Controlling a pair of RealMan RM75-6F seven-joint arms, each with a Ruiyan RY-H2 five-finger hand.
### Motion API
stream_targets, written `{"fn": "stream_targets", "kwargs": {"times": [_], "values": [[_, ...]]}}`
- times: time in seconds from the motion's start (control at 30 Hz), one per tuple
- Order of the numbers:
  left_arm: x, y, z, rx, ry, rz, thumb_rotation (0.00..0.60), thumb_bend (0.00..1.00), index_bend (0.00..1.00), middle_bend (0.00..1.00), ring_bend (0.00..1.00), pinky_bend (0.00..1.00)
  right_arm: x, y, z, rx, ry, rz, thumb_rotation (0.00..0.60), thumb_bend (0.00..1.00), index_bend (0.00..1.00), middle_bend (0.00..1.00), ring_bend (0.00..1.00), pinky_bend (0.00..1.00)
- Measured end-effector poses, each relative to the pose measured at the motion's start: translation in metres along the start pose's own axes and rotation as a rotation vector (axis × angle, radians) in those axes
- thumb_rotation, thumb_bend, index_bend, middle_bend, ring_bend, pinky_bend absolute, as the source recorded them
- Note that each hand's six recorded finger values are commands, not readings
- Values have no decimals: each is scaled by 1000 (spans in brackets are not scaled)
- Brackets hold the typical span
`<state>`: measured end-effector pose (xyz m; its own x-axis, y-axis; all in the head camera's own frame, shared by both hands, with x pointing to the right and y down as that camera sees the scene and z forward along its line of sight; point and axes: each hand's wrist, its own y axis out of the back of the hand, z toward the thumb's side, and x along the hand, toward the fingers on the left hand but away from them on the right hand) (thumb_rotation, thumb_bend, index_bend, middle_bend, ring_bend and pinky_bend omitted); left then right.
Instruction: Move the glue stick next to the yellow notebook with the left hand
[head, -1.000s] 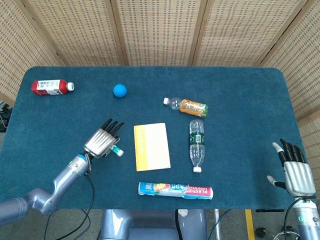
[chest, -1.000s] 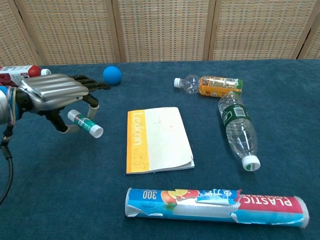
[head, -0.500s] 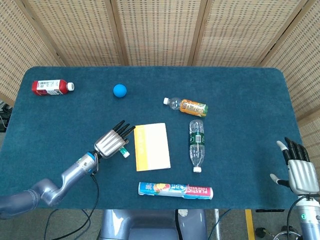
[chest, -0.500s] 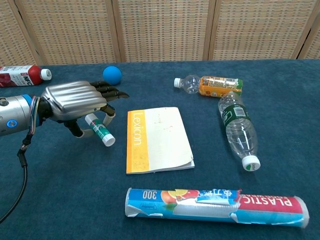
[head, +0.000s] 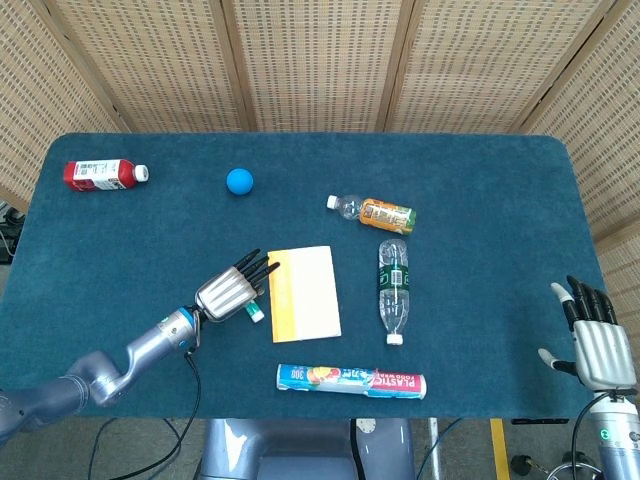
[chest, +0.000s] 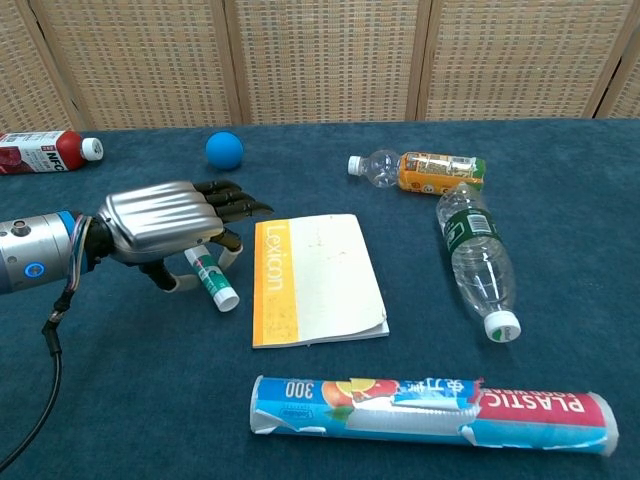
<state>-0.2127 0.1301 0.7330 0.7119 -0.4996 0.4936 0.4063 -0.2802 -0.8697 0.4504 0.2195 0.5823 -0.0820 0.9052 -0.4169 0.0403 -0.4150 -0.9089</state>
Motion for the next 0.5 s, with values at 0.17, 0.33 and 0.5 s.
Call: {"fn": "stream_targets", "kwargs": {"times": [0.17,0.33,0.5], "values": [[5,-1,3,15,-9,17,600,390,468,0,0,0,0,1,0,-2,0,-1,600,0,105,0,0,47],[6,0,3,38,-9,33,600,389,271,0,0,0,0,1,0,-3,1,0,600,0,105,0,0,47],[5,2,-1,48,2,51,600,388,149,0,0,0,1,0,0,-1,2,1,600,0,105,0,0,47]]}}
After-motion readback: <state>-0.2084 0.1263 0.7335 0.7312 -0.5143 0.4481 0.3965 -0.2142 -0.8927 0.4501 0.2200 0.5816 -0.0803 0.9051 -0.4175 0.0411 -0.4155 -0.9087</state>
